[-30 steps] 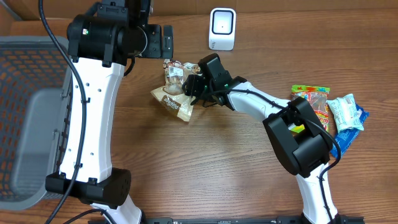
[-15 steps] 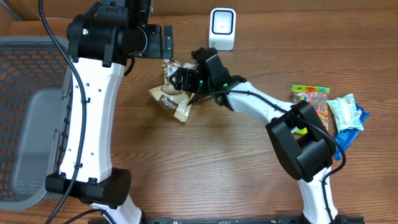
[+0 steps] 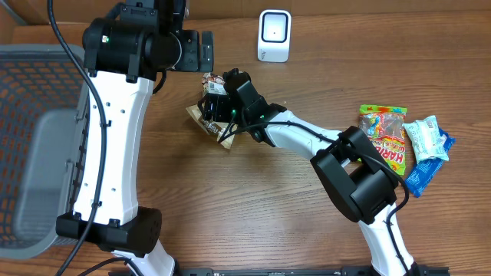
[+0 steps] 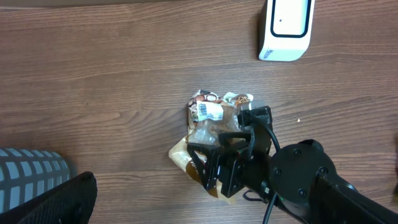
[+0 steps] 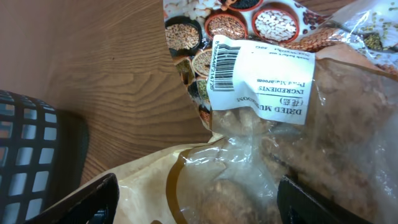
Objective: Scan the item barcode
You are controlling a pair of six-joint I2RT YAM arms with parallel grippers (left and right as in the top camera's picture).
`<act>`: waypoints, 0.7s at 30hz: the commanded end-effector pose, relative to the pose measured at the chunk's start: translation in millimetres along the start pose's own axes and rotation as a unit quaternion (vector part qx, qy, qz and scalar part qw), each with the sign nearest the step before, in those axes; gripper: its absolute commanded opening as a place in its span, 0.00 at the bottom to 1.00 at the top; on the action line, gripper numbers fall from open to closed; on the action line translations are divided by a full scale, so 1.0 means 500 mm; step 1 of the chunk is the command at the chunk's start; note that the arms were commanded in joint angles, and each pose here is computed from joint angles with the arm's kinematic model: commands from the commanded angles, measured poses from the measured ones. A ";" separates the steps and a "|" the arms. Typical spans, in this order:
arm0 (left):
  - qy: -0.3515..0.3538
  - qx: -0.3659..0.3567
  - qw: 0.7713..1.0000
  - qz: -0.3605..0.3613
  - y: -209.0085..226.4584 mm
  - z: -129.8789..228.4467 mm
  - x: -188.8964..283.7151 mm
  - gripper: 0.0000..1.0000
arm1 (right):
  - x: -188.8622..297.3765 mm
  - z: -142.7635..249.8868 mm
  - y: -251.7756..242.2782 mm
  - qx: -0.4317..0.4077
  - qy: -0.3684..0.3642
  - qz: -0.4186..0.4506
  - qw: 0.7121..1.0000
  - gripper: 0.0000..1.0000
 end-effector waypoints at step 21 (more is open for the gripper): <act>0.003 -0.009 1.000 -0.005 0.004 -0.001 -0.009 1.00 | 0.073 0.034 -0.123 -0.078 0.104 0.128 0.983 0.74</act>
Point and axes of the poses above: each gripper's point midway between its finger pads, its own x axis back along the fingers, its own y axis along the line the jaws close on, z = x × y, the point moved 4 cm from there along x, back along the fingers, and after that the axes turned 5 degrees about x, right-handed, at the moved point
